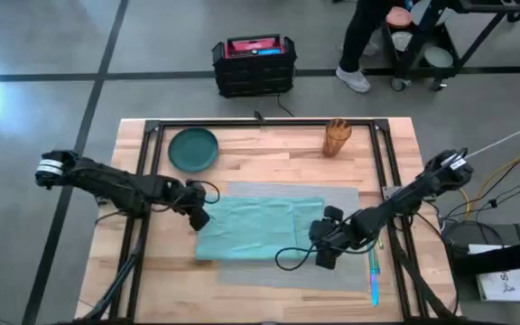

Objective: Set table place
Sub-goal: Fold the light blue table napkin

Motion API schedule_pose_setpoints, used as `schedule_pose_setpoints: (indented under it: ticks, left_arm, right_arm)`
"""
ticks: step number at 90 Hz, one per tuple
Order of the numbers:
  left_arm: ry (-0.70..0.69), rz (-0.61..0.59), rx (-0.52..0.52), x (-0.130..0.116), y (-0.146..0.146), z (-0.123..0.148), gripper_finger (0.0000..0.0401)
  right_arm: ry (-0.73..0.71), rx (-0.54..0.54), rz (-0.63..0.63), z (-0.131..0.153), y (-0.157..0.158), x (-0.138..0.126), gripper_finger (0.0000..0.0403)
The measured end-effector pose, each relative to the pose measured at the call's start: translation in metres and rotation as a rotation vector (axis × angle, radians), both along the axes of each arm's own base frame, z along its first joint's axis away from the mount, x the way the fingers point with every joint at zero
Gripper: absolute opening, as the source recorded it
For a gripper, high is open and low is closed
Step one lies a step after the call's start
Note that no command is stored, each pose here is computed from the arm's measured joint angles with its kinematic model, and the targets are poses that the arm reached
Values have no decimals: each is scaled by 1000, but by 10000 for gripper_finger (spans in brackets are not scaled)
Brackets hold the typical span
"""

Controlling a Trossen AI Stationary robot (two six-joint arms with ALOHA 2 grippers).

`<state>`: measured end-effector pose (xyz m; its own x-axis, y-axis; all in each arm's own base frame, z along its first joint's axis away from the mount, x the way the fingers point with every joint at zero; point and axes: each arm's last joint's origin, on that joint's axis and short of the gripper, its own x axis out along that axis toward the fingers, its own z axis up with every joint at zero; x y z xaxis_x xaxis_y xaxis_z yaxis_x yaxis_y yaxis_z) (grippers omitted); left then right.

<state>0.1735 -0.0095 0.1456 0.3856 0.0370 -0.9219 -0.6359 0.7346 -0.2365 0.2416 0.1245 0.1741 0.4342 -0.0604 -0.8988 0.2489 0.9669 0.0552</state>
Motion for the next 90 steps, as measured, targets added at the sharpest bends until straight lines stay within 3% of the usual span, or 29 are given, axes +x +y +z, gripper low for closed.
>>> schedule_pose_setpoints:
  ticks: [53,76,90]
  left_arm:
    - [-41,-118,98,6,1,10,77]
    - [-36,-101,160,5,3,9,9]
    - [-31,-89,187,5,4,11,4]
  right_arm:
    - [-15,-12,-21,0,0,1,157]
    - [-17,-14,-15,0,0,1,147]
    - [-17,-14,-13,0,0,1,140]
